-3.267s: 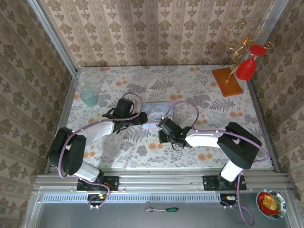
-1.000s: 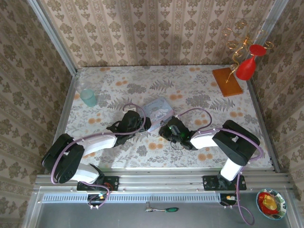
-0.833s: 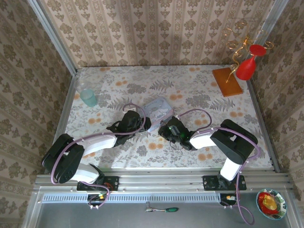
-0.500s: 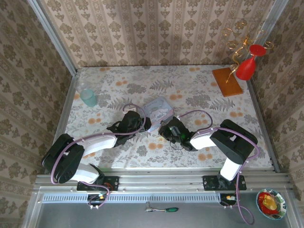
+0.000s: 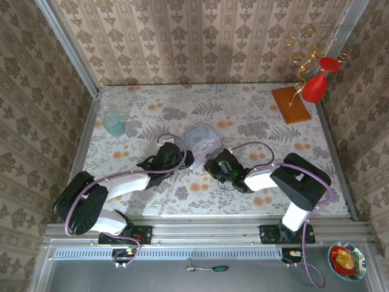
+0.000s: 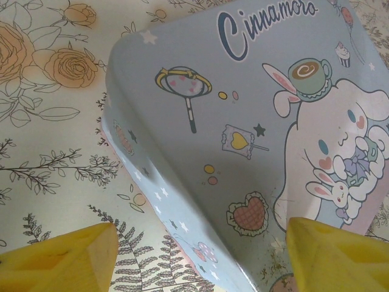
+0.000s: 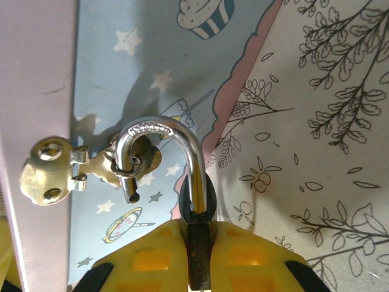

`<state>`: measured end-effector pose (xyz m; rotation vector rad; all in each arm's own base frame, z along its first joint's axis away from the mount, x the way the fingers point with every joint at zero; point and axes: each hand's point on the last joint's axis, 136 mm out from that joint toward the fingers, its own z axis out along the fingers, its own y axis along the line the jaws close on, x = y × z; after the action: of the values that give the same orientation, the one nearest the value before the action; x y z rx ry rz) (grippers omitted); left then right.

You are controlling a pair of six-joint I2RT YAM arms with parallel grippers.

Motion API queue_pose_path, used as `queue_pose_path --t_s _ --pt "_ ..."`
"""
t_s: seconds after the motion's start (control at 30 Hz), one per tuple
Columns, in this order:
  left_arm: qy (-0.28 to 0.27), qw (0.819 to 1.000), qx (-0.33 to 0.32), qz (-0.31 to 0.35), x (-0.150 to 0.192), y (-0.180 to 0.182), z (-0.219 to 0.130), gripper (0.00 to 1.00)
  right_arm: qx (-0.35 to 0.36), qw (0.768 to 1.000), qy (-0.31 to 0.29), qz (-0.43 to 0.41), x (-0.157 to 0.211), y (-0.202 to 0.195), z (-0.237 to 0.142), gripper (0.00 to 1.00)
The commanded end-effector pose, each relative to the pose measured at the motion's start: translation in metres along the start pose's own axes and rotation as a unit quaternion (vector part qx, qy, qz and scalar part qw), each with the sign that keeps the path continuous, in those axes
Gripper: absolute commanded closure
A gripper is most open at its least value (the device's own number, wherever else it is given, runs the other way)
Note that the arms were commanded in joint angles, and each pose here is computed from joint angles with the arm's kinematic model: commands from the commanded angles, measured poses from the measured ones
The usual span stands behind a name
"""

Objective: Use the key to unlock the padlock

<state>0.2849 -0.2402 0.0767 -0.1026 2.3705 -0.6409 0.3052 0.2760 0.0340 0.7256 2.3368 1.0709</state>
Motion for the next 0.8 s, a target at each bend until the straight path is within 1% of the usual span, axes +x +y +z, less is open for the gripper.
queue_pose_path --t_s 0.0,0.17,0.4,0.47,0.6,0.77 --pt "0.073 0.995 -0.072 0.020 0.046 0.043 -0.001 0.27 -0.043 0.998 -0.030 0.026 -0.019 0.027 -0.007 1.00" --pt "0.073 0.995 -0.073 0.020 0.046 0.044 -0.001 0.27 -0.052 0.996 -0.040 0.053 -0.029 0.026 -0.012 1.00" --pt "0.072 0.995 -0.070 0.023 0.045 0.039 0.001 0.27 -0.057 0.997 -0.022 0.041 -0.014 0.043 -0.005 1.00" --pt "0.073 0.994 -0.073 0.024 0.046 0.040 0.001 0.27 -0.048 0.998 -0.032 0.039 -0.018 0.036 -0.007 1.00" --pt "0.076 0.993 -0.087 0.032 0.042 0.047 0.001 0.27 -0.005 0.999 -0.040 0.032 -0.026 0.010 -0.017 1.00" --pt "0.067 0.993 -0.092 0.026 0.026 0.058 0.003 0.27 0.034 0.999 -0.038 0.013 -0.030 -0.011 -0.033 1.00"
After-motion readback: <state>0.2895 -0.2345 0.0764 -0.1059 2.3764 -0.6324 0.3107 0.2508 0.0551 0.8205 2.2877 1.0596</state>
